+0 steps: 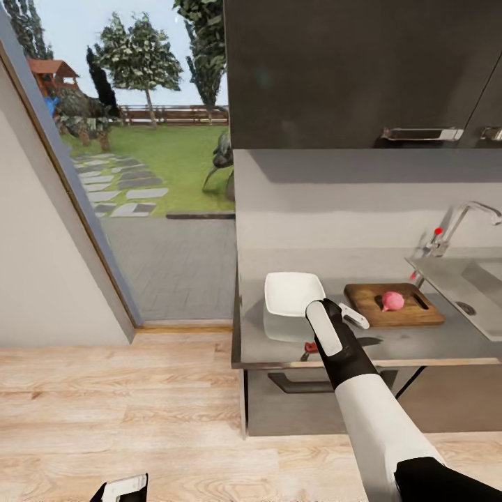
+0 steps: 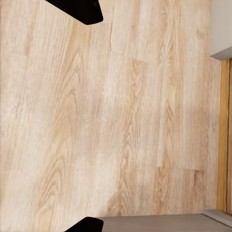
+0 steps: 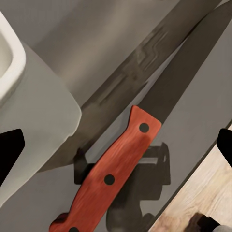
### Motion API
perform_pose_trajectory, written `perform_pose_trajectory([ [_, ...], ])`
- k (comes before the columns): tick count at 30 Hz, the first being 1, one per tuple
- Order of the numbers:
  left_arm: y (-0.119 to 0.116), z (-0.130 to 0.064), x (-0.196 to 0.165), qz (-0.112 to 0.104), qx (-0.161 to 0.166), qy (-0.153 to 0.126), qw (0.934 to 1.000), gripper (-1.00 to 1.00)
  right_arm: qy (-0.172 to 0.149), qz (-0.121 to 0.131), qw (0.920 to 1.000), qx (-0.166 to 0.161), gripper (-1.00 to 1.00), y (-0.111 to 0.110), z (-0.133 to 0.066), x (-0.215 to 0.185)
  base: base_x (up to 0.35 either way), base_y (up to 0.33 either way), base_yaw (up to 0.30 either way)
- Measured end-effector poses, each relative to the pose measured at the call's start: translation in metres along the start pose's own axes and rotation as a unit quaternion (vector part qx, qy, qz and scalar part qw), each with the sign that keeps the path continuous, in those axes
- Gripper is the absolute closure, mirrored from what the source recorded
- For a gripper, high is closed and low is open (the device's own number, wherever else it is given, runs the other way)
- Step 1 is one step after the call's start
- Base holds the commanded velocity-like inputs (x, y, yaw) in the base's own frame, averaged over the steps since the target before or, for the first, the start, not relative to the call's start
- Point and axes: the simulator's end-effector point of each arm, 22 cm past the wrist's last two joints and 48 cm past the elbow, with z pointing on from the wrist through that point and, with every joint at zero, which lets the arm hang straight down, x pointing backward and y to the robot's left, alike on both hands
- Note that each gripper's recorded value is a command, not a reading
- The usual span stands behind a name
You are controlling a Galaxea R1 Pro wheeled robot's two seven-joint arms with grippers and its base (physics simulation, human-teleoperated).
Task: In the kitchen, take the Vidalia onion out of the sink, dice it on the chopping board with the paring knife, put the diced onion into the bowl on the countertop, then place both the paring knife and the chopping board into the sink.
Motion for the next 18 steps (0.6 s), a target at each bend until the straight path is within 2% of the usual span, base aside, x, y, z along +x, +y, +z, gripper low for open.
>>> perform_pose_trajectory([
  [18, 0.001, 0.0, 0.011, 0.002, -0.001, 0.012, 0.9999, -1.0, 0.008, -0.006, 0.9999, 0.006, -1.0, -0.001, 0.012, 0.01, 0.0, 0.0, 0.0],
])
